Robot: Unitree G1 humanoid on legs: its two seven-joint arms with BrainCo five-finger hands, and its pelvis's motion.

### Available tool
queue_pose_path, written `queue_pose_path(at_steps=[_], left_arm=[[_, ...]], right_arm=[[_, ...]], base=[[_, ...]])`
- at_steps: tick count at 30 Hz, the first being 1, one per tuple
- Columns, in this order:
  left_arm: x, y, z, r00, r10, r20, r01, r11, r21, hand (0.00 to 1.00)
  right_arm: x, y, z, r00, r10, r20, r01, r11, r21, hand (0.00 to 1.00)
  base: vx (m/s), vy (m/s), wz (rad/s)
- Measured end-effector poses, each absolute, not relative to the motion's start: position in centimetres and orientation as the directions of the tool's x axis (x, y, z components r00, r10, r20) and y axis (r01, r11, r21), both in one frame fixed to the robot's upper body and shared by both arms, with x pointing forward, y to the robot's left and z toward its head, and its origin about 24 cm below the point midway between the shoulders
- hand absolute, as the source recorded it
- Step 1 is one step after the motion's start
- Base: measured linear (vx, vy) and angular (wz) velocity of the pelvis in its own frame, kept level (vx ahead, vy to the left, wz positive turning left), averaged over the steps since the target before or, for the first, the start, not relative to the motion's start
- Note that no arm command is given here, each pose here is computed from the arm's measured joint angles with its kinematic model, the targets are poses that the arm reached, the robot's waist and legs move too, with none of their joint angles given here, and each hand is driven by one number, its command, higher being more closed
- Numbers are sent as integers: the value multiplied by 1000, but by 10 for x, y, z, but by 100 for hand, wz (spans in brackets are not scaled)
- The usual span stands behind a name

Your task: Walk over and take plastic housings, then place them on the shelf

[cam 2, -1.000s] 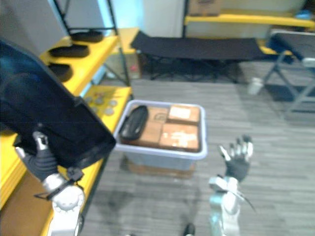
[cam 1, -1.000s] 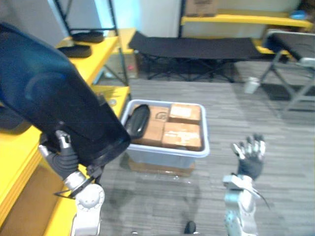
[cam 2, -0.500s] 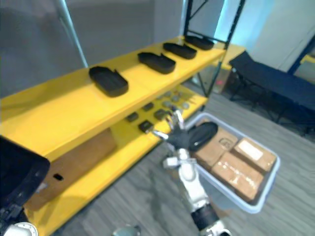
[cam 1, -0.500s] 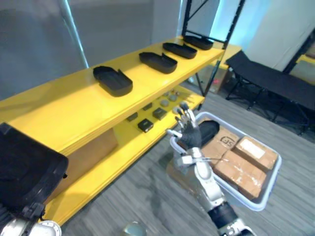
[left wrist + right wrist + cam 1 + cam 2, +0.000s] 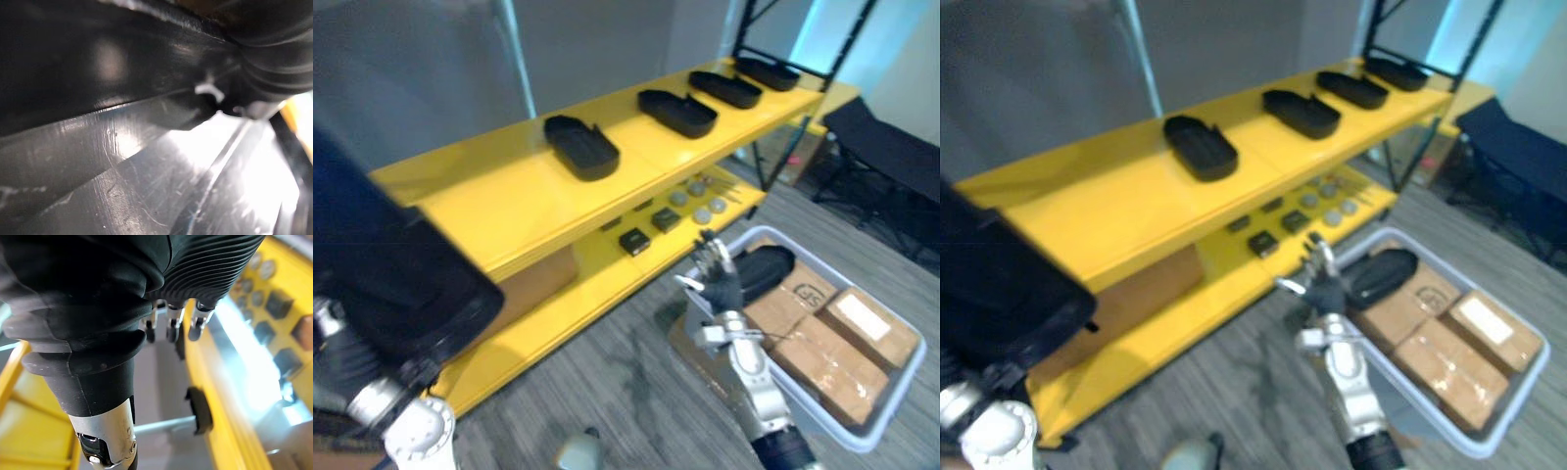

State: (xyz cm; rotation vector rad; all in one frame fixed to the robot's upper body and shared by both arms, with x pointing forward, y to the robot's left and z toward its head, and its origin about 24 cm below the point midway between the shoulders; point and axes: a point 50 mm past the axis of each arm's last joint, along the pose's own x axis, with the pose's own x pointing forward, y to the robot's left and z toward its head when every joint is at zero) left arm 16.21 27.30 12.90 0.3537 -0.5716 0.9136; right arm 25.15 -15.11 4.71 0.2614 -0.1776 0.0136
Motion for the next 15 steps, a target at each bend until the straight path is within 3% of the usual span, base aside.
queue_pose_path(at_steps=[4, 8, 15], left_arm=[[174, 262, 128, 550, 601, 580, -736, 677, -3, 100], [176, 257, 124, 594, 584, 553, -682, 730, -39, 100], [158, 254, 111, 615, 607, 503, -690, 724, -31, 100]], right_arm=[[258, -168, 61, 967, -3, 256, -56, 973, 223, 0], [260, -172, 66, 961, -8, 277, -61, 969, 239, 0], [246, -169, 51, 968, -59, 243, -30, 937, 348, 0]], base=[[-56, -87, 23], [-183, -114, -18], [-132, -40, -7]])
